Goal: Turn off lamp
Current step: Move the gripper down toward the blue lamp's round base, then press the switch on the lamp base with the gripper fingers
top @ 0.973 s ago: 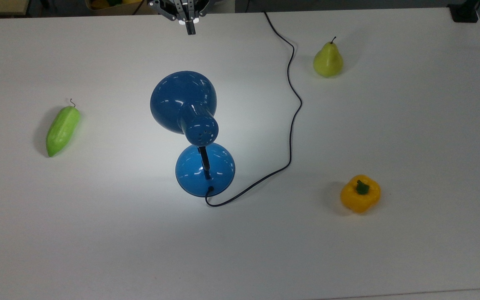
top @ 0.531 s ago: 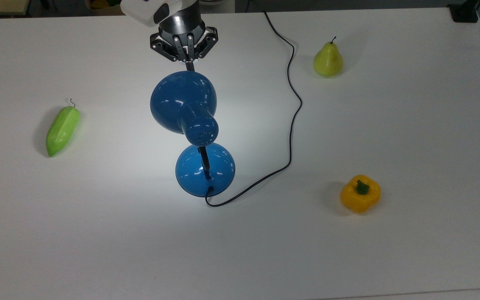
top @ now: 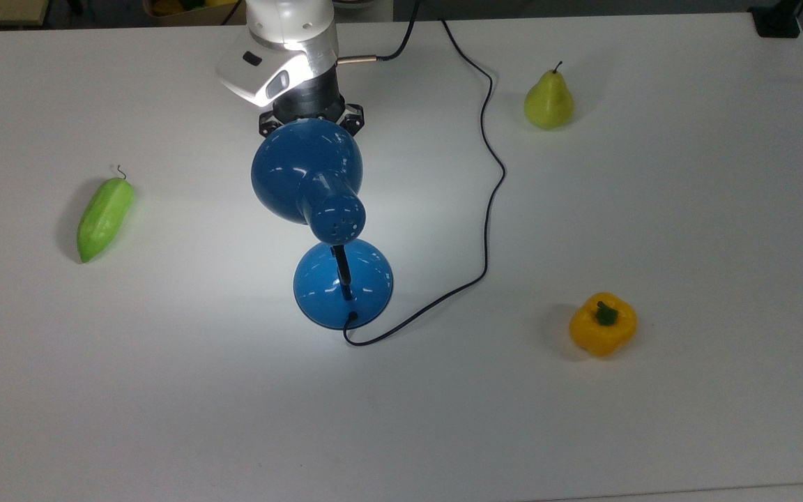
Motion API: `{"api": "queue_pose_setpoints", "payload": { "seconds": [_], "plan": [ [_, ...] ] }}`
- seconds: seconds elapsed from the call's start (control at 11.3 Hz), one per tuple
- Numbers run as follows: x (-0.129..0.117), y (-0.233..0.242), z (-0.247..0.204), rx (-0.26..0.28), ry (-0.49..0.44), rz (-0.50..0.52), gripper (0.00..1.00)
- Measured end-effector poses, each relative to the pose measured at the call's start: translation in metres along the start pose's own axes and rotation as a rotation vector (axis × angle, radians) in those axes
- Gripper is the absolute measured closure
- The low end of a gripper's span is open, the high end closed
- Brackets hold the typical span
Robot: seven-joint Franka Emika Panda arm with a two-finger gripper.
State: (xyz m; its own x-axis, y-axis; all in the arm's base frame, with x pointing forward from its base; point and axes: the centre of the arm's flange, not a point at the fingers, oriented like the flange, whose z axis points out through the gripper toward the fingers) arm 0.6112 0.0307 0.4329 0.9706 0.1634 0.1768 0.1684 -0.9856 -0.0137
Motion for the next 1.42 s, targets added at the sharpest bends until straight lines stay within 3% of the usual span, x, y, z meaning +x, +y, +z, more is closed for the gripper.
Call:
{"api": "queue_pose_setpoints", "payload": {
  "seconds": [0.71, 1.42],
  "plan": [
    [0.015, 0.002, 0.069, -0.024, 0.088, -0.001, 0.99],
    [0.024, -0.007, 0.095, -0.036, 0.167, -0.018, 0.99]
  ]
}}
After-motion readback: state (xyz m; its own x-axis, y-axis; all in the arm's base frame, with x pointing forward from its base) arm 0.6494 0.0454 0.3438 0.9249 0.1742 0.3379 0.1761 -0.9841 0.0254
